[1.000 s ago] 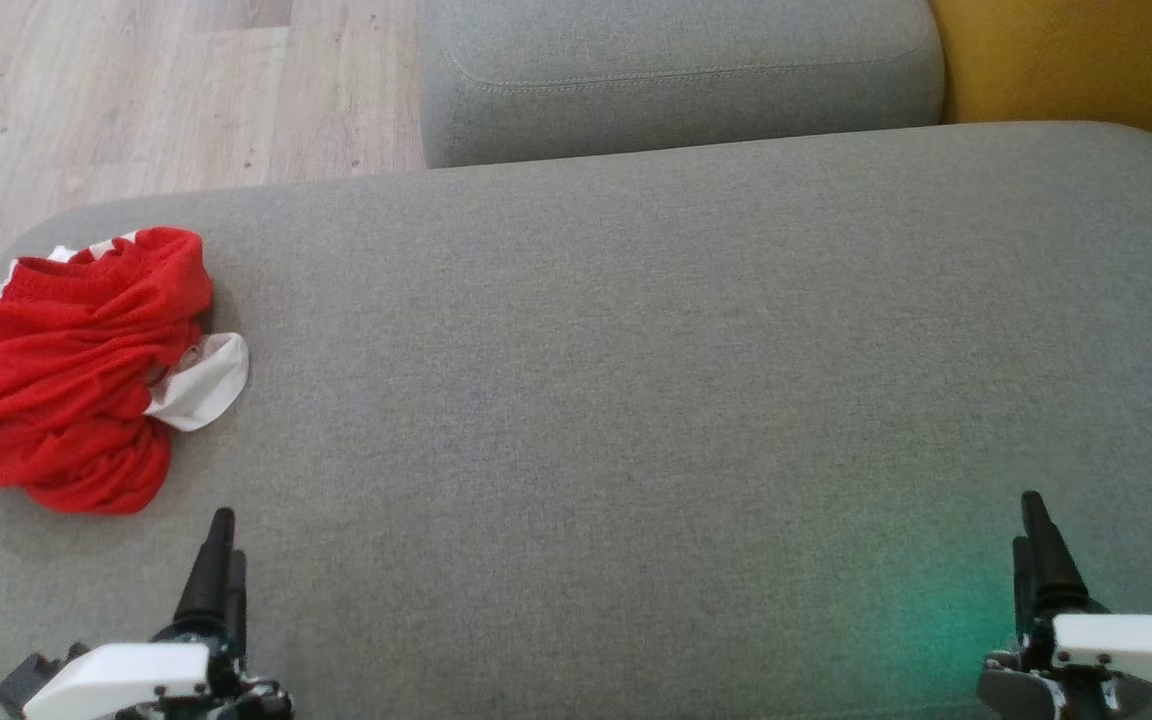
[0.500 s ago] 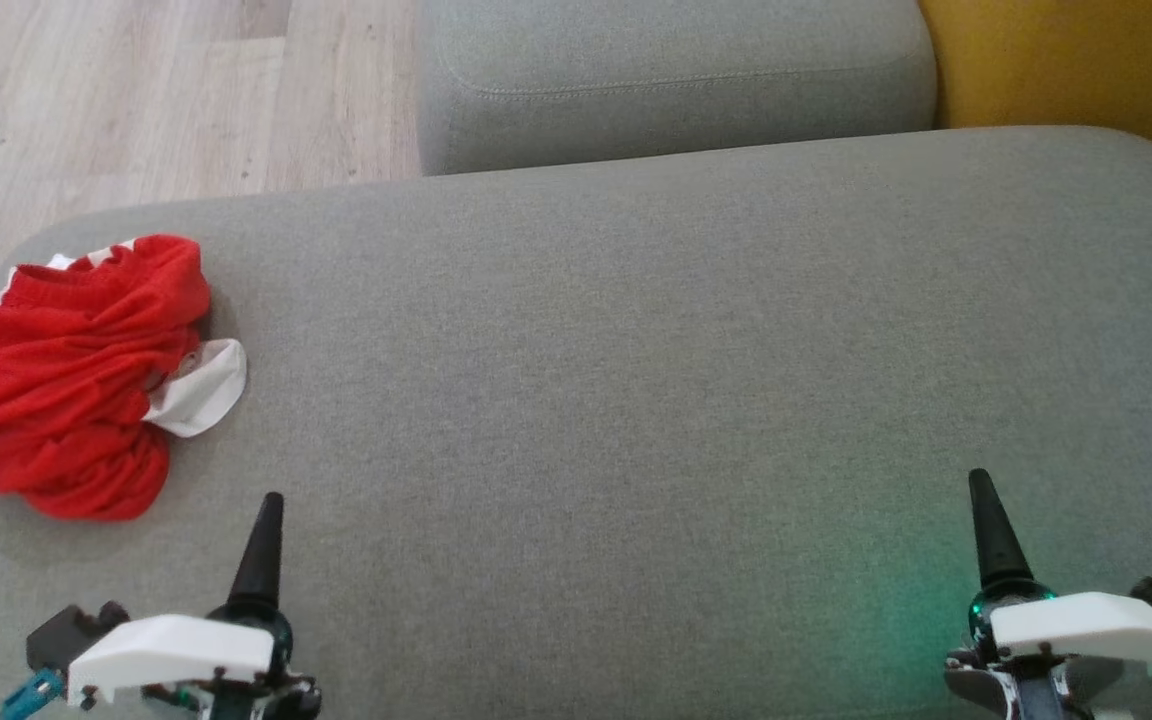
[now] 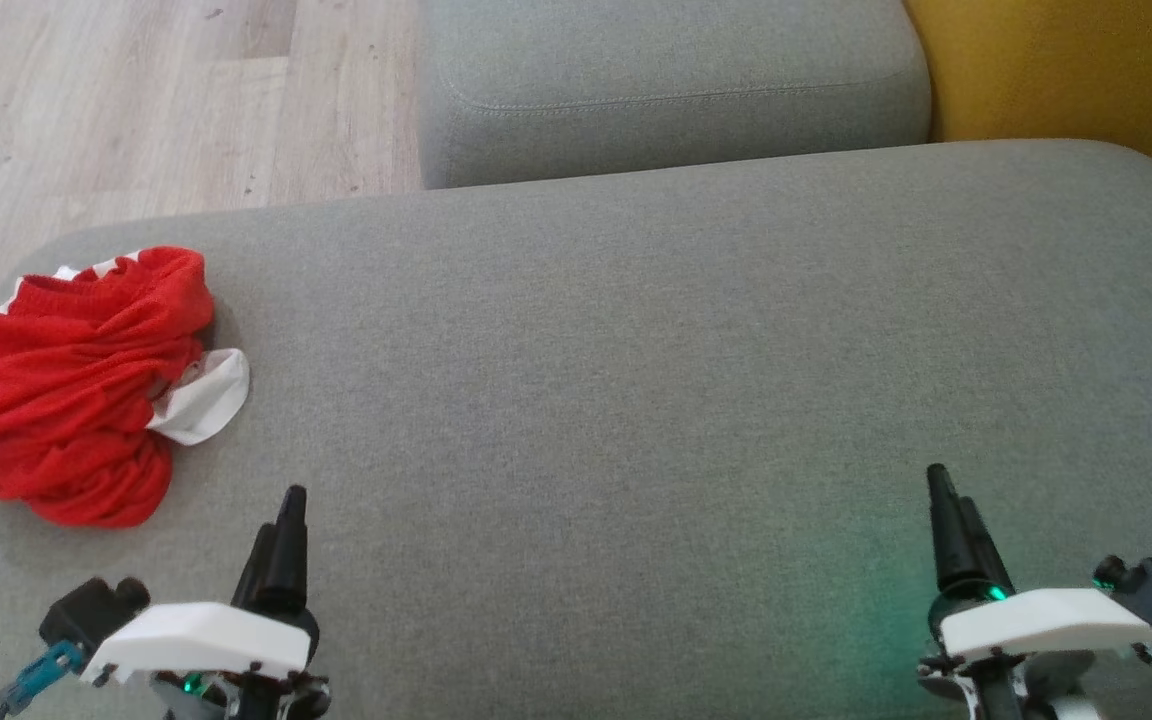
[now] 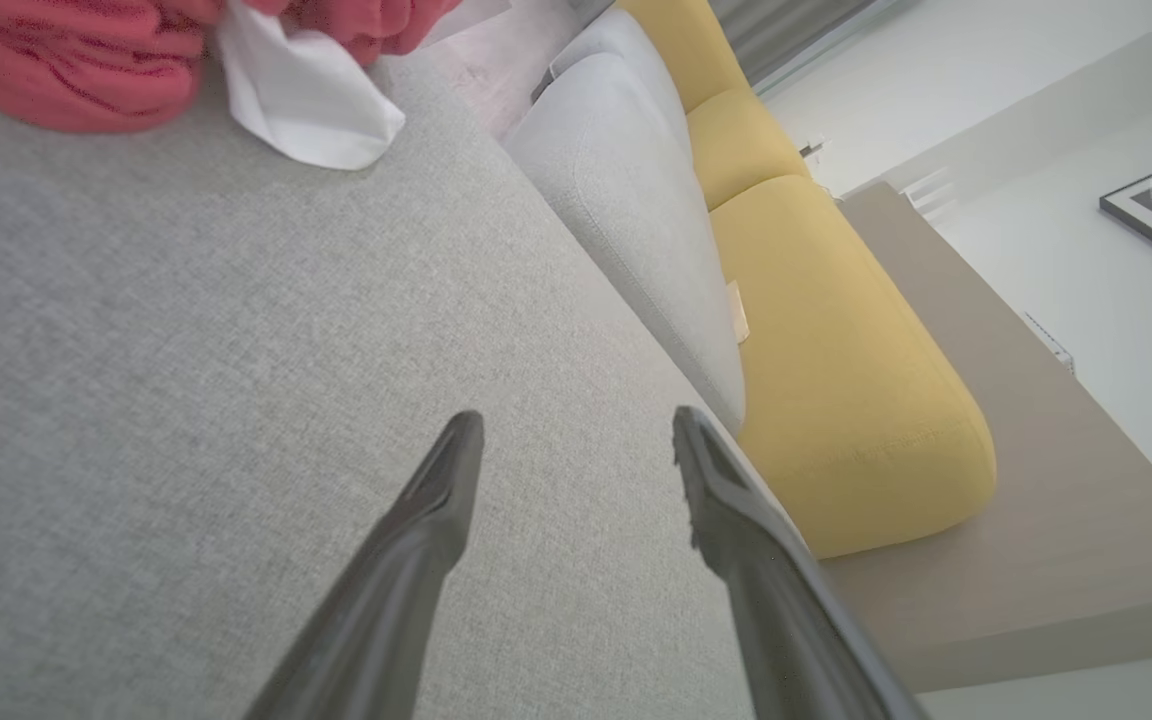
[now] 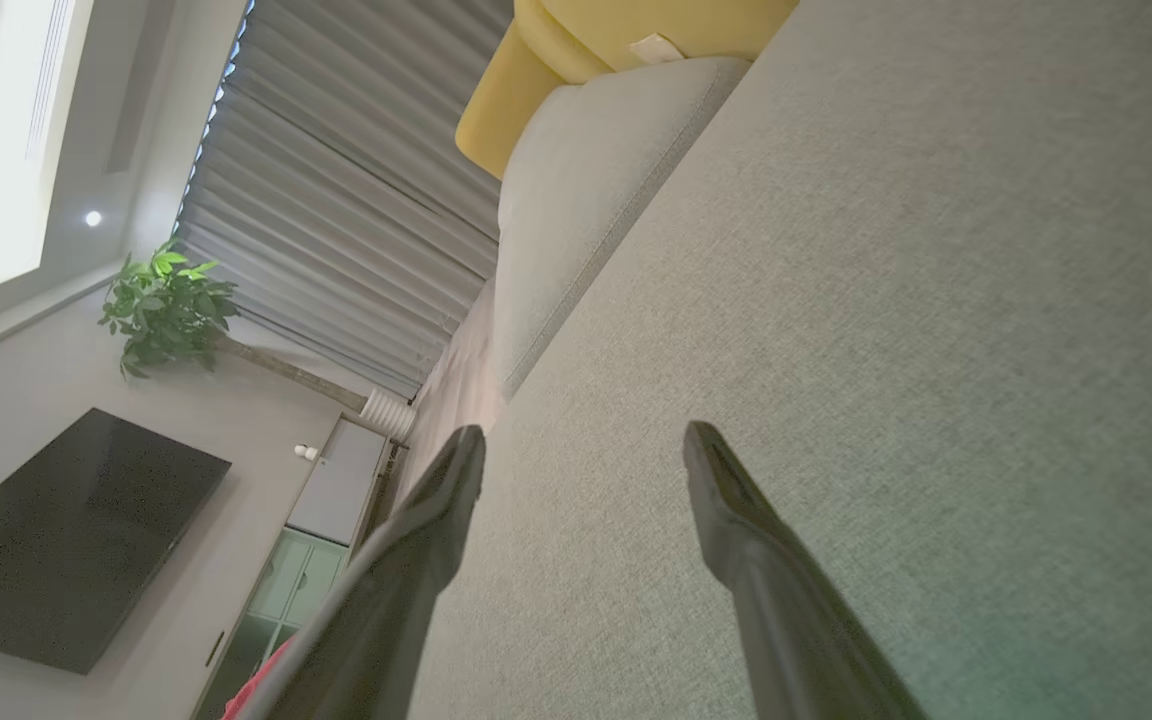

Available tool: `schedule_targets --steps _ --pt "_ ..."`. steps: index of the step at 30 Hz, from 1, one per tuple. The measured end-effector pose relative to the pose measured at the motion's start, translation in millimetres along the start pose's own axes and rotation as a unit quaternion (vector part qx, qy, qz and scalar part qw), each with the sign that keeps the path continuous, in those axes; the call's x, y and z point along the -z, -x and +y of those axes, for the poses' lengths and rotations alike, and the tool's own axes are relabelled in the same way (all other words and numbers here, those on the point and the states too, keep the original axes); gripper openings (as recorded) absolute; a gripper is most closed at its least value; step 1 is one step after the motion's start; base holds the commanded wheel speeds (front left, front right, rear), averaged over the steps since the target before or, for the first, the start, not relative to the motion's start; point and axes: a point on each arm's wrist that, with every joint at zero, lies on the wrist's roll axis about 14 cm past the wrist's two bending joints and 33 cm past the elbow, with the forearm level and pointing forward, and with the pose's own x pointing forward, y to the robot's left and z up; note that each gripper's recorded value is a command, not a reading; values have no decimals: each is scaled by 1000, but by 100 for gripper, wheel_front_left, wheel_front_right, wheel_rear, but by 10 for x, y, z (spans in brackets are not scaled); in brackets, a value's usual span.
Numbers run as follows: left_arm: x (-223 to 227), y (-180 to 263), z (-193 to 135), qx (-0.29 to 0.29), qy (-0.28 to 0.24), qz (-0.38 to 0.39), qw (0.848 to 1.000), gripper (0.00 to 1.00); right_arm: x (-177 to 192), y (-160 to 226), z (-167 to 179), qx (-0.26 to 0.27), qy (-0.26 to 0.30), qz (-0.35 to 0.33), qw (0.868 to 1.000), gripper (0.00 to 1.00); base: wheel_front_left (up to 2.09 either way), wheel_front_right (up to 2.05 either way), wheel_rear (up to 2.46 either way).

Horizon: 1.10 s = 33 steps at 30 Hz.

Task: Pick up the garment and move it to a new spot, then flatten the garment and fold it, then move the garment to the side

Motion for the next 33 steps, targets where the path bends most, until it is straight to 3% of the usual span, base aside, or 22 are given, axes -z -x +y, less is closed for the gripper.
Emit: schedule_targets --steps 18,33 --pt "-22 -9 -257 31 -130 -19 991 100 78 -13 185 -32 103 2 994 100 0 0 0" --pt "-57 53 -389 47 -228 -49 971 100 59 -4 341 -60 203 -13 977 100 0 0 0"
